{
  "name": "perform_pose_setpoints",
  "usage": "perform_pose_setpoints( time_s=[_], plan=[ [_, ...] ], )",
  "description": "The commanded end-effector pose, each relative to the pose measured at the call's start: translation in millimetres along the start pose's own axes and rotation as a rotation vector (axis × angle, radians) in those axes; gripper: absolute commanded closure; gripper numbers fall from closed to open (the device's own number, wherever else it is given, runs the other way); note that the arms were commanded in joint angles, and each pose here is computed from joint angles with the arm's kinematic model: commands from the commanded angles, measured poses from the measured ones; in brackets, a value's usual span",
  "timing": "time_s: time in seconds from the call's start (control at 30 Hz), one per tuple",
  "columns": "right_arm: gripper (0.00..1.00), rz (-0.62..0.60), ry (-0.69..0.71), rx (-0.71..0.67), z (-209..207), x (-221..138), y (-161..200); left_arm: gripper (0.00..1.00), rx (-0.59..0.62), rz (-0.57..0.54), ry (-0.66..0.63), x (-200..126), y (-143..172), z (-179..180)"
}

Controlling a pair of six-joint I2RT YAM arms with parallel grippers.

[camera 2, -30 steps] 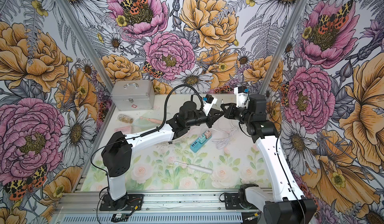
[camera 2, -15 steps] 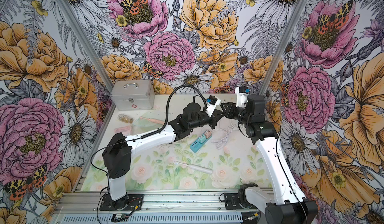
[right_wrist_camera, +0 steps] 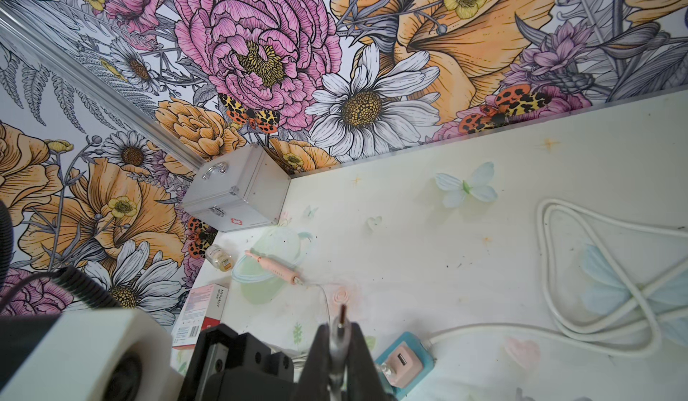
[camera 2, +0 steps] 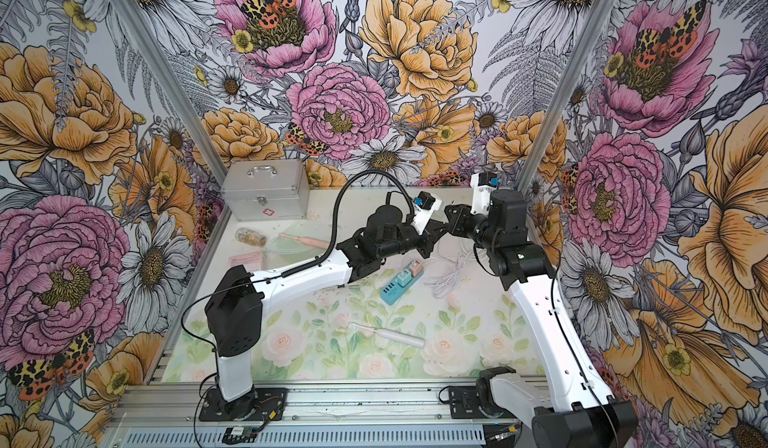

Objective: Charge the electric toothbrush
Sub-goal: Pick up the charging cable from the center of the board.

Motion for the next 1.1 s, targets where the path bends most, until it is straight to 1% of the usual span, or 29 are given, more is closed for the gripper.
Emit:
perform_pose_setpoints(
  time_s=[0.0,0.1,0.2,0.23,0.27,0.3,0.37,0.43,0.5,0.6,0.67,0.8,0.93,1.07],
  plan=[
    [0.96,-0.045,-0.011,-0.008,6,-4,-7,1.0,0.024,-0.027,-0.019,2,-11,-2],
    [1.0,-0.044,-0.007,-0.003,5,-4,-6,1.0,0.026,-0.029,-0.018,2,-13,-3],
    [1.0,-0.055,-0.007,-0.022,8,-9,-8,1.0,0.032,-0.02,-0.009,3,-14,-7],
    [1.0,-0.057,-0.004,-0.033,8,-11,-9,0.91,0.035,-0.017,-0.006,1,-14,-8],
    [1.0,-0.057,-0.007,-0.047,10,-13,-10,0.8,0.041,-0.016,-0.001,-2,-17,-11],
    [1.0,-0.05,-0.015,-0.065,11,-16,-12,0.74,0.05,-0.008,0.005,-6,-18,-13],
    [1.0,-0.017,-0.025,-0.105,14,-20,-13,0.68,0.066,0.026,0.016,-19,-18,-18],
    [1.0,0.032,-0.053,-0.142,15,-23,-12,0.62,0.09,0.058,0.031,-40,-18,-26],
    [1.0,0.076,-0.082,-0.171,16,-26,-10,0.56,0.123,0.14,0.052,-58,-8,-35],
    [1.0,0.124,-0.078,-0.21,13,-30,-5,0.54,0.189,0.303,0.026,-80,11,-54],
    [1.0,0.145,-0.069,-0.224,11,-35,-2,0.53,0.215,0.351,0.04,-95,28,-65],
    [1.0,0.196,-0.045,-0.201,6,-36,5,0.5,0.171,0.41,0.08,-118,54,-71],
    [1.0,0.228,-0.041,-0.164,4,-40,13,0.46,0.173,0.494,0.08,-123,81,-71],
    [1.0,0.241,0.032,-0.1,-6,-39,20,0.43,0.208,0.597,0.09,-115,110,-68]
  ],
)
Point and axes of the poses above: each gripper's point midway between its finger pads, its own x axis out along the fingers, its own z axis along the line the jaws close on, y = z × x, the point moved 10 cm from there along -x, back along the fingers, and after that the axes turned 6 degrees about x, right-handed, at the moved point
